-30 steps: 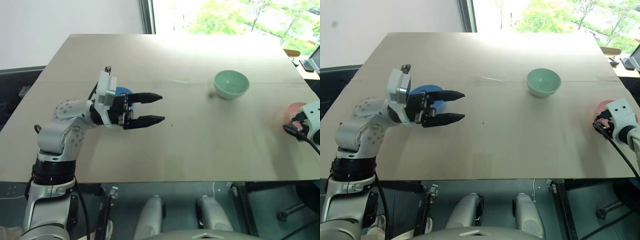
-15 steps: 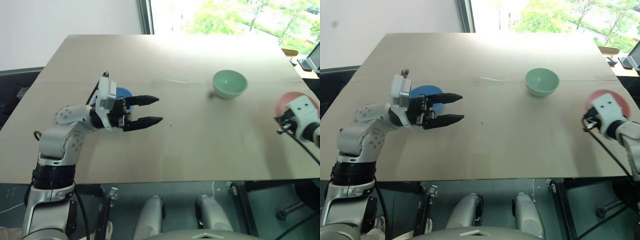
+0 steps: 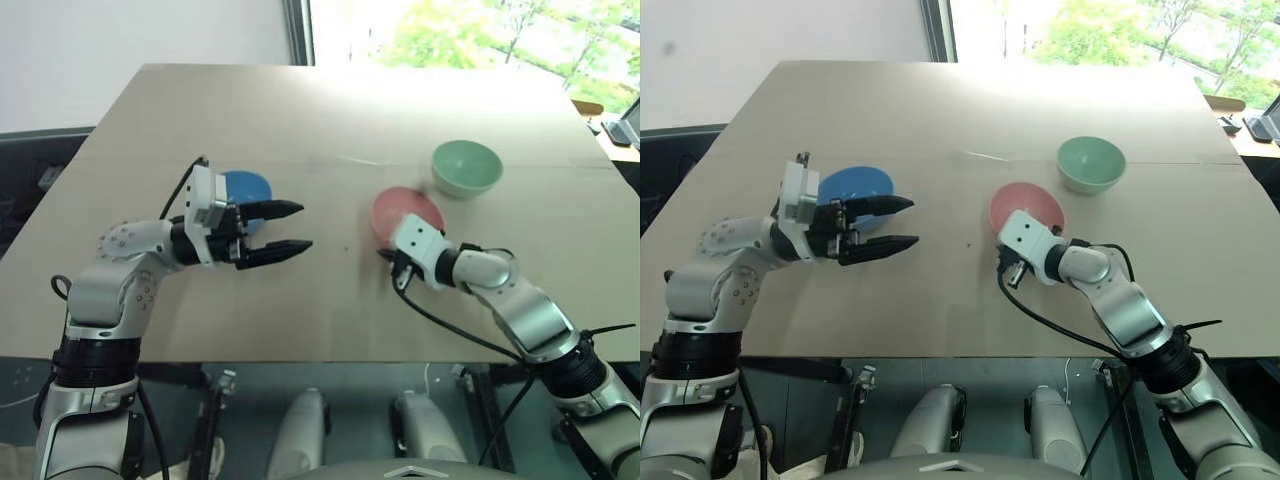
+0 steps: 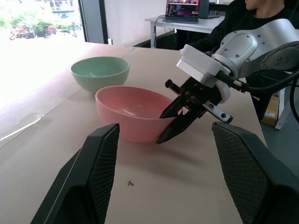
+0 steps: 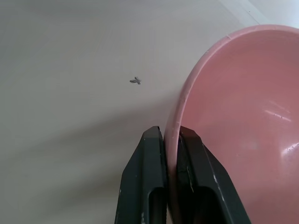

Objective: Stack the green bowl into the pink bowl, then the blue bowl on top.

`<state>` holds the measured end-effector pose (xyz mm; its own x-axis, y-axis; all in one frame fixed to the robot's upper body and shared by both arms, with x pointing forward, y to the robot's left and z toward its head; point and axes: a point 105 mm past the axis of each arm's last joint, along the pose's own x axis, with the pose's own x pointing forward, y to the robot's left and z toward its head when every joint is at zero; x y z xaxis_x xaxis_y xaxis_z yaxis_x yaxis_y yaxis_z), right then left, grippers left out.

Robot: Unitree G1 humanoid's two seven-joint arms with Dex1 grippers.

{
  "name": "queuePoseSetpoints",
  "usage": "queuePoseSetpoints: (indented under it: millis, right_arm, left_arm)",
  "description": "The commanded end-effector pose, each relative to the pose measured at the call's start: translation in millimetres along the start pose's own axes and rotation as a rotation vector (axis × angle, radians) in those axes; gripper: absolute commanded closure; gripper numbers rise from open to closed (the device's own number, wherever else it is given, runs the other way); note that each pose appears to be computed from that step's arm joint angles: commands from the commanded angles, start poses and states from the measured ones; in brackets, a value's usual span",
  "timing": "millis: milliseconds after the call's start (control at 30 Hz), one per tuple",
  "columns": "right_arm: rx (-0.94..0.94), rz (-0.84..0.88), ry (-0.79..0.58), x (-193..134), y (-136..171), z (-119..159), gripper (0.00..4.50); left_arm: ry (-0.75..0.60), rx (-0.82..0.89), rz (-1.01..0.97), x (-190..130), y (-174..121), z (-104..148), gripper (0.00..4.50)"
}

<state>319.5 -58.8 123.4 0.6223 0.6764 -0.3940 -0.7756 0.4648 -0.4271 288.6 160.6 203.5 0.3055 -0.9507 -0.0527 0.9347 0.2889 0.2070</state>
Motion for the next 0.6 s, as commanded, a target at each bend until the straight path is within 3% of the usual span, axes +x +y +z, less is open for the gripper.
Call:
queuePoseSetpoints:
  millis: [33, 600]
  right_arm:
    - [-0.016, 0.011, 0.044, -3, -5, -7, 4.46]
    - [-0.049, 0.038, 0.081, -5, -17, -6, 4.46]
  left_arm:
    - [-0.008, 0.055, 0.011, -3, -3, 10, 1.14]
    - [-0.014, 0.063, 0.009, 4, -5, 9, 1.14]
